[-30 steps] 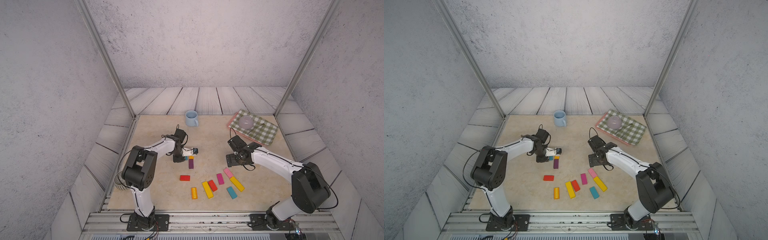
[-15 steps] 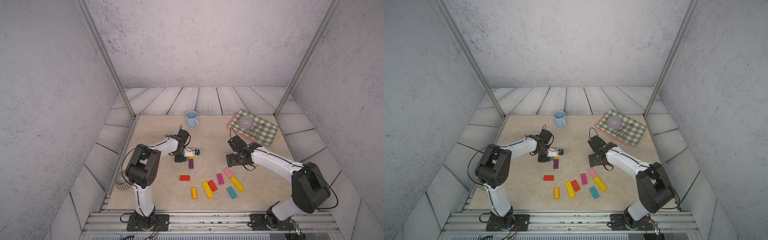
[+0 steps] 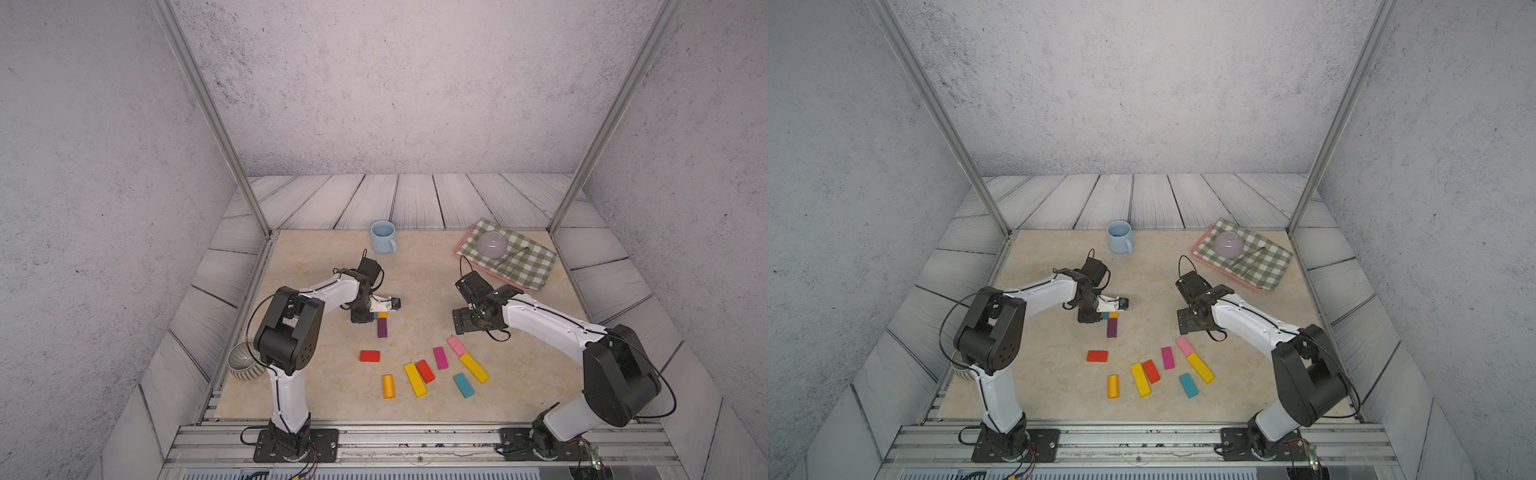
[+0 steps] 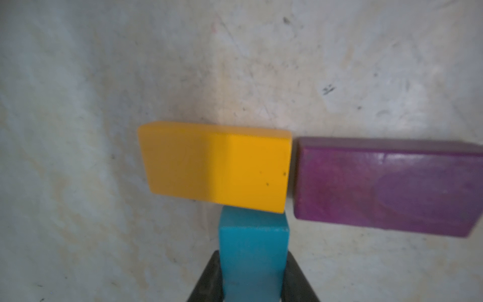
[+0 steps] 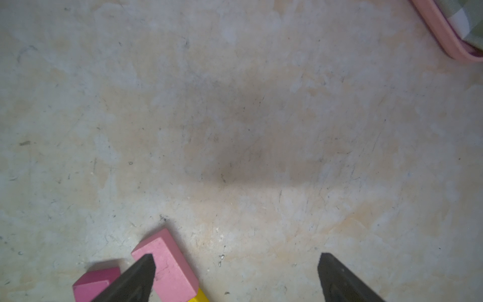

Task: Assemble the letter t with building blocks
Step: Assemble the building block at the center of the board.

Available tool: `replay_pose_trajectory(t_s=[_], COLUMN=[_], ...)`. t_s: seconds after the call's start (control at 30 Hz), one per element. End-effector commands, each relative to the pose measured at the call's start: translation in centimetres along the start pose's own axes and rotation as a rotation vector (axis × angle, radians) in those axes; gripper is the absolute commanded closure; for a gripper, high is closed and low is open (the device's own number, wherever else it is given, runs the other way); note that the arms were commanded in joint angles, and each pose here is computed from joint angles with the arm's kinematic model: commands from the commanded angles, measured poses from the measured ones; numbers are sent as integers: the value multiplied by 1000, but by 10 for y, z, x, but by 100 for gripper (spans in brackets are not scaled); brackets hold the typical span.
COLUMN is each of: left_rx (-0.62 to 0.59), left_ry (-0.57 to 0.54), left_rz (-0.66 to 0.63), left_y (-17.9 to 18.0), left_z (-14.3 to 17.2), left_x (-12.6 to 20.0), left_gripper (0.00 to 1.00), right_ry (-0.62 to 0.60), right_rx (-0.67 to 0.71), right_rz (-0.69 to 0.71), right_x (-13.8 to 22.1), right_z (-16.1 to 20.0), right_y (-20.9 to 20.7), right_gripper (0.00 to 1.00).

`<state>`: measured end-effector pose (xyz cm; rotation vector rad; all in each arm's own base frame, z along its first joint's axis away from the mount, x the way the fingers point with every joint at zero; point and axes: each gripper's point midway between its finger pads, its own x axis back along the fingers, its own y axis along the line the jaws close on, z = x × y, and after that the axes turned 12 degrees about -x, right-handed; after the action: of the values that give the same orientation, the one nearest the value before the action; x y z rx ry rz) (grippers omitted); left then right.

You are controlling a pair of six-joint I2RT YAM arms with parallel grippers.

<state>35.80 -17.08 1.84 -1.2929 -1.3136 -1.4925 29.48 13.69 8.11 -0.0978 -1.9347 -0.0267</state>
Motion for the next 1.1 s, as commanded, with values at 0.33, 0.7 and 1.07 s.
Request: replay_pose_trajectory(t_s=[0.33,0.7,1.07], left_rx=[-5,5,0], left_ry=[11,40,33], left_rz=[34,10,3], left_y=[-8,-3,-2], left_z=[-4,0,-2], left_x=[-5,-8,-5], left_gripper=[93,63,59], right_ry=[-2,-4,-4], right_rx=[-10,-8,-12], right_rz=[15,14,18], right_x=[5,6,6], right_z=[2,1,2], right_y=[-6,-5,-7], right_gripper=[1,1,1])
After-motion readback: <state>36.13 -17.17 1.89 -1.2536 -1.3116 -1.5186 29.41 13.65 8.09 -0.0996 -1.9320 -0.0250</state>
